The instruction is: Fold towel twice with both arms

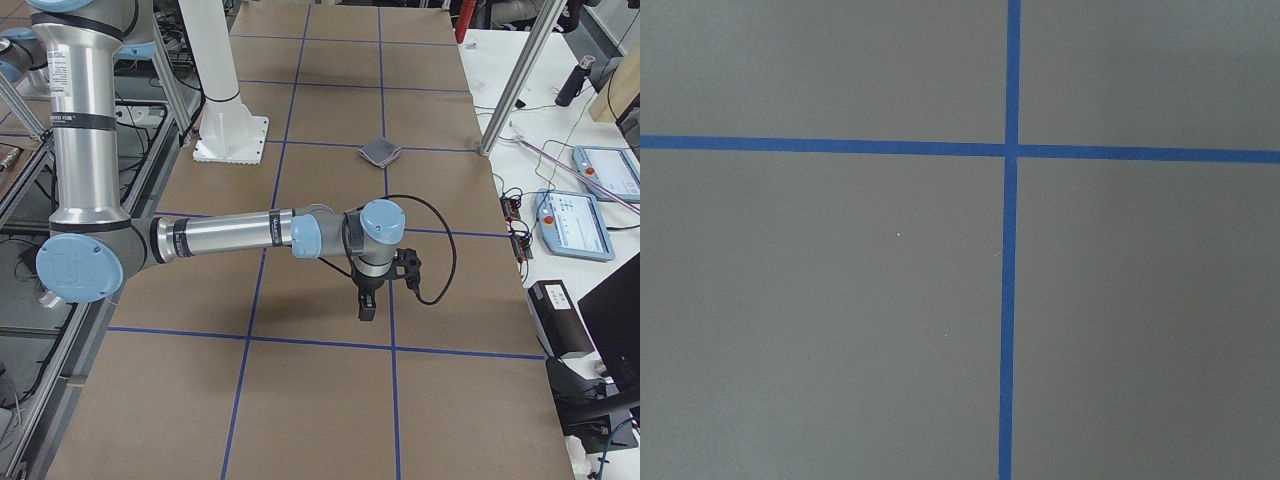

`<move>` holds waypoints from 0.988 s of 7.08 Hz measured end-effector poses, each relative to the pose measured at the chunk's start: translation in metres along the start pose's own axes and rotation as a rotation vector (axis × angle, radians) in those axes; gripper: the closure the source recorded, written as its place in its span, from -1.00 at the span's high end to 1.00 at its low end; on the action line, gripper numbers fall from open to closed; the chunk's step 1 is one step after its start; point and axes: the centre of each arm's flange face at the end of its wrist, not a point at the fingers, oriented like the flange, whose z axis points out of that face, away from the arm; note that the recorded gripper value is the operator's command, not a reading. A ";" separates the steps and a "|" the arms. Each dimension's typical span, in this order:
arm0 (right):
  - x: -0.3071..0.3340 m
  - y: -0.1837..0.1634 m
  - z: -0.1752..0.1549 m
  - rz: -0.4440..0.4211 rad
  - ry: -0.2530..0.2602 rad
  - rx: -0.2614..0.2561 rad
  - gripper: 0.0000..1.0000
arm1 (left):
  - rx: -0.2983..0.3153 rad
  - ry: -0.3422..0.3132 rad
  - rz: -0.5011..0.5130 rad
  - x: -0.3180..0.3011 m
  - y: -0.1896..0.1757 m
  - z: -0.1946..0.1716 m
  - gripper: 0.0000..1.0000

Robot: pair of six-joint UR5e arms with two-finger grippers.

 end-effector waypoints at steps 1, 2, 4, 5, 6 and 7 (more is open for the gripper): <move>0.000 0.000 0.000 0.000 -0.003 0.001 1.00 | -0.001 0.000 0.000 0.001 0.000 0.000 1.00; 0.000 0.001 -0.001 0.000 -0.004 0.001 1.00 | -0.006 0.001 -0.002 0.001 -0.001 0.002 1.00; -0.001 0.002 -0.002 0.000 -0.006 0.002 1.00 | -0.030 0.000 -0.029 -0.003 -0.002 0.013 1.00; -0.003 0.002 -0.003 -0.001 -0.007 0.002 1.00 | -0.040 -0.001 -0.056 -0.005 -0.002 0.017 1.00; -0.004 0.001 -0.005 -0.002 -0.008 0.004 1.00 | -0.046 -0.003 -0.071 -0.005 -0.001 0.021 1.00; -0.005 0.001 -0.006 -0.002 -0.008 0.005 1.00 | -0.048 -0.006 -0.077 -0.004 -0.001 0.022 1.00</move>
